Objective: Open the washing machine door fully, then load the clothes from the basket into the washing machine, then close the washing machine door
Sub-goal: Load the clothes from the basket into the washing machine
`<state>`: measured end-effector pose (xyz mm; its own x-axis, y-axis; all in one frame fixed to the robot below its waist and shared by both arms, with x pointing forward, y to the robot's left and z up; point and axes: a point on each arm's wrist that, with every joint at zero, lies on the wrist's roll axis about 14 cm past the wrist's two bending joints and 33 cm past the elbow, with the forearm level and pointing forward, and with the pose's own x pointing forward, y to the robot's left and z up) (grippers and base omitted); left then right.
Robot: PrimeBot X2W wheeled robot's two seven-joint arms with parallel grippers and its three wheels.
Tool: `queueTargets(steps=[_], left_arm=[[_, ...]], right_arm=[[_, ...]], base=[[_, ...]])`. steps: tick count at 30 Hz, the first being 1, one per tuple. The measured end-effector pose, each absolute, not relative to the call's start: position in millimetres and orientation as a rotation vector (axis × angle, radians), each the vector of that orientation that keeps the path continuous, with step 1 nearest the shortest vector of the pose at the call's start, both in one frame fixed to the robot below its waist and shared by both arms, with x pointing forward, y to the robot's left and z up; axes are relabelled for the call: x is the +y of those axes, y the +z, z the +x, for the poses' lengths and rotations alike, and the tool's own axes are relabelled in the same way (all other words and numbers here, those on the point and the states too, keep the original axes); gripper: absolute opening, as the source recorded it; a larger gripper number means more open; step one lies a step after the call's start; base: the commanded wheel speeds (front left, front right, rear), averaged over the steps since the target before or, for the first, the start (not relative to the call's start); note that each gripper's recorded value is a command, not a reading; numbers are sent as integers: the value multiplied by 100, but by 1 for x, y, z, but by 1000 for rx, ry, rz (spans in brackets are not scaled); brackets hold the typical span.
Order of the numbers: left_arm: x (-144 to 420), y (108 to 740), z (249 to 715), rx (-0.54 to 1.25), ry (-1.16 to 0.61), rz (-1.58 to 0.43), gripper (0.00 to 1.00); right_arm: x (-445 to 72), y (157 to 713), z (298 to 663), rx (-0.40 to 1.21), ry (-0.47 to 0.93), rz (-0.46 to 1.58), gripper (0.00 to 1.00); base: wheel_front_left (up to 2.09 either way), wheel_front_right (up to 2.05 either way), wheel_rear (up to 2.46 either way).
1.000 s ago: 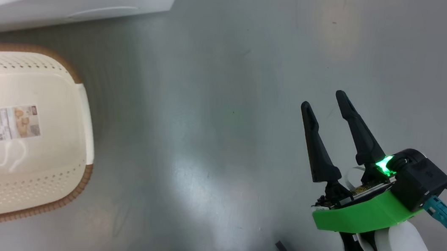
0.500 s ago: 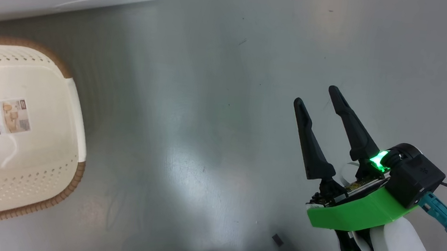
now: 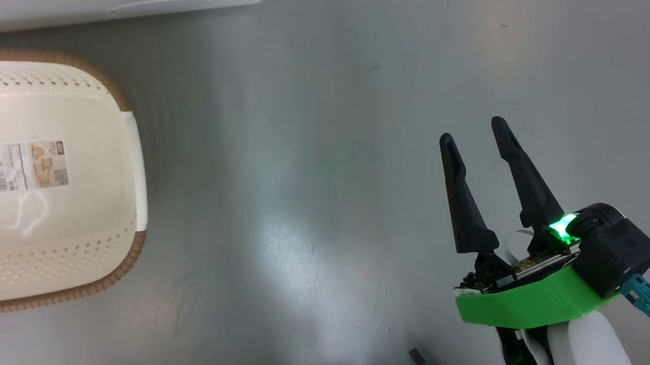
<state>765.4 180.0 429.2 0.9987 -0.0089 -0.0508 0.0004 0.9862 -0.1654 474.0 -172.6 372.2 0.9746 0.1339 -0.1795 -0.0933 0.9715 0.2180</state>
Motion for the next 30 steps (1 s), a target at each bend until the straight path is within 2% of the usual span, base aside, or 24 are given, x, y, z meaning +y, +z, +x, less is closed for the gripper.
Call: queueTargets(steps=[17, 30], left_arm=[[188, 434, 721, 16, 12, -91, 100], [194, 441, 622, -19, 22, -89, 100]], right_arm=[[-172, 399, 479, 125, 125, 210, 100], [-162, 426, 482, 59, 151, 219, 100]], base=[[0, 0, 0], [0, 0, 0]])
